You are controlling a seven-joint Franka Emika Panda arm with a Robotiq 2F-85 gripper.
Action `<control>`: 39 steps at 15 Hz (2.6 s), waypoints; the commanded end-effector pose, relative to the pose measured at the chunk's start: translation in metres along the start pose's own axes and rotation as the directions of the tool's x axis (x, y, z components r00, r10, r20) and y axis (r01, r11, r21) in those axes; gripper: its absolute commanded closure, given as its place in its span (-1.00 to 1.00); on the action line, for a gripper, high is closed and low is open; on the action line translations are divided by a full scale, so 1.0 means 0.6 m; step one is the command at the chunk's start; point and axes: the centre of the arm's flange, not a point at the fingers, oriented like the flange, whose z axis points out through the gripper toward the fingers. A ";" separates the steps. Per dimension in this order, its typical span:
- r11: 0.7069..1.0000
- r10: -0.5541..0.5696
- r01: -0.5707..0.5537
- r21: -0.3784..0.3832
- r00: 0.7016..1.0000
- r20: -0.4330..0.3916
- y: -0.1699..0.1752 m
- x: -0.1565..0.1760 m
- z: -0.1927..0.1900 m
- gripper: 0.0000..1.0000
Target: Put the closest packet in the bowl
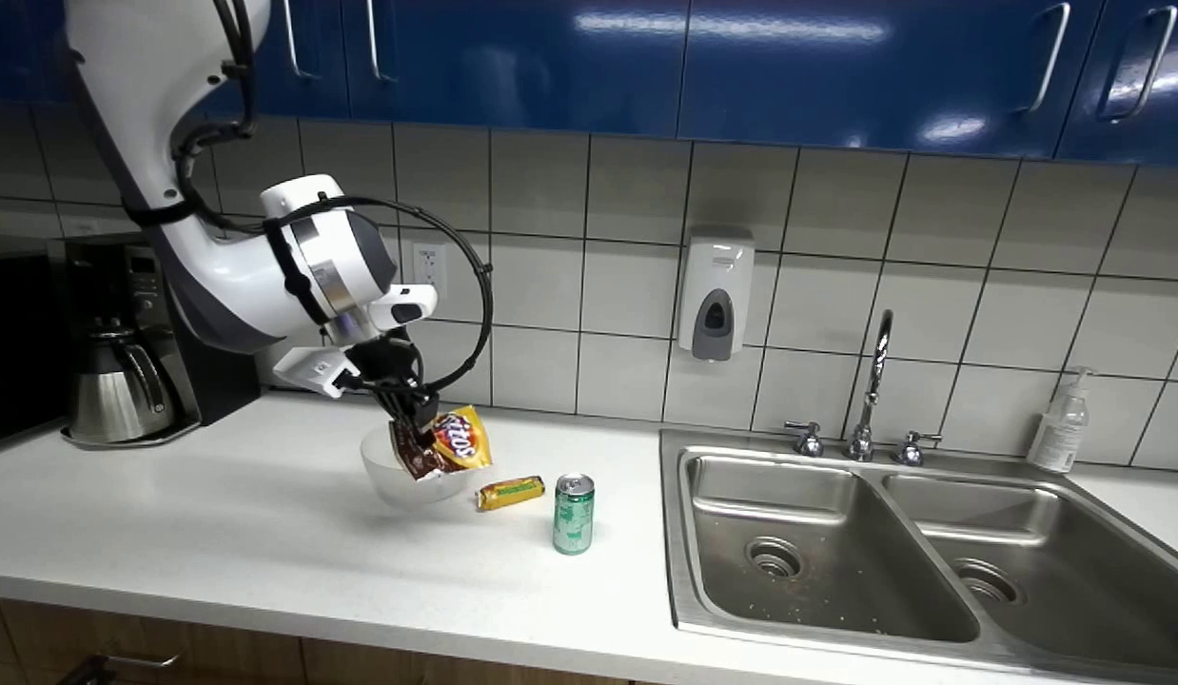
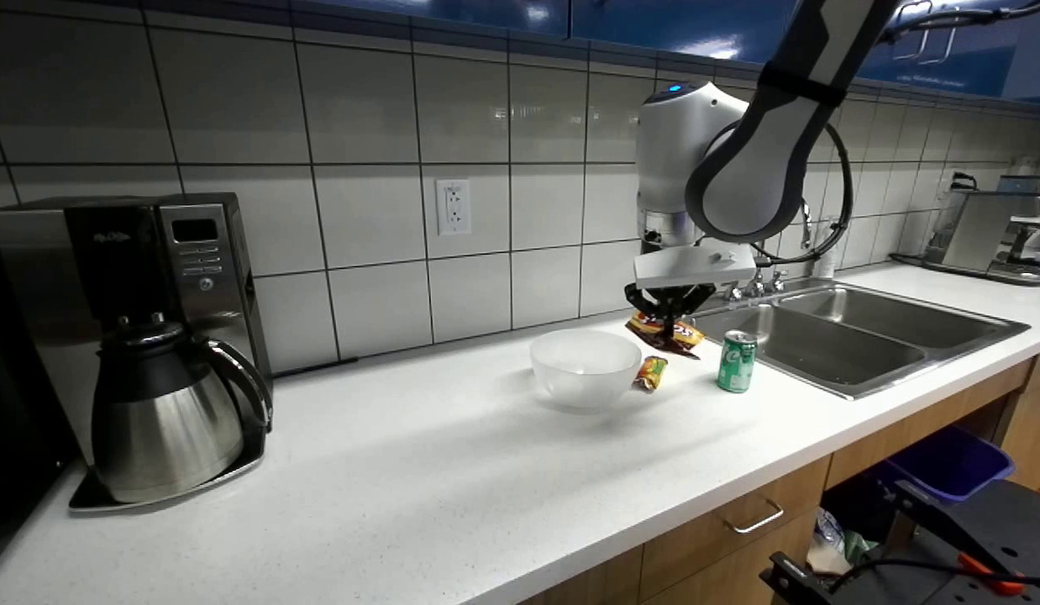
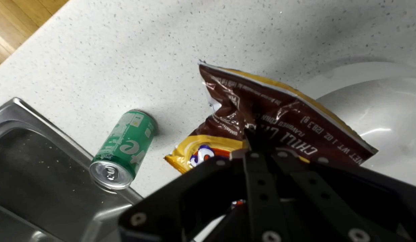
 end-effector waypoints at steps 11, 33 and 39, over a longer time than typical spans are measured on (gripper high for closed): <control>0.998 -0.047 0.048 0.036 0.998 -0.040 -0.108 0.041 0.025 1.00; 0.997 -0.048 0.051 0.058 0.998 -0.046 -0.180 0.083 0.089 -0.41; 0.994 -0.074 0.076 0.077 0.997 -0.038 -0.160 0.072 0.050 -1.00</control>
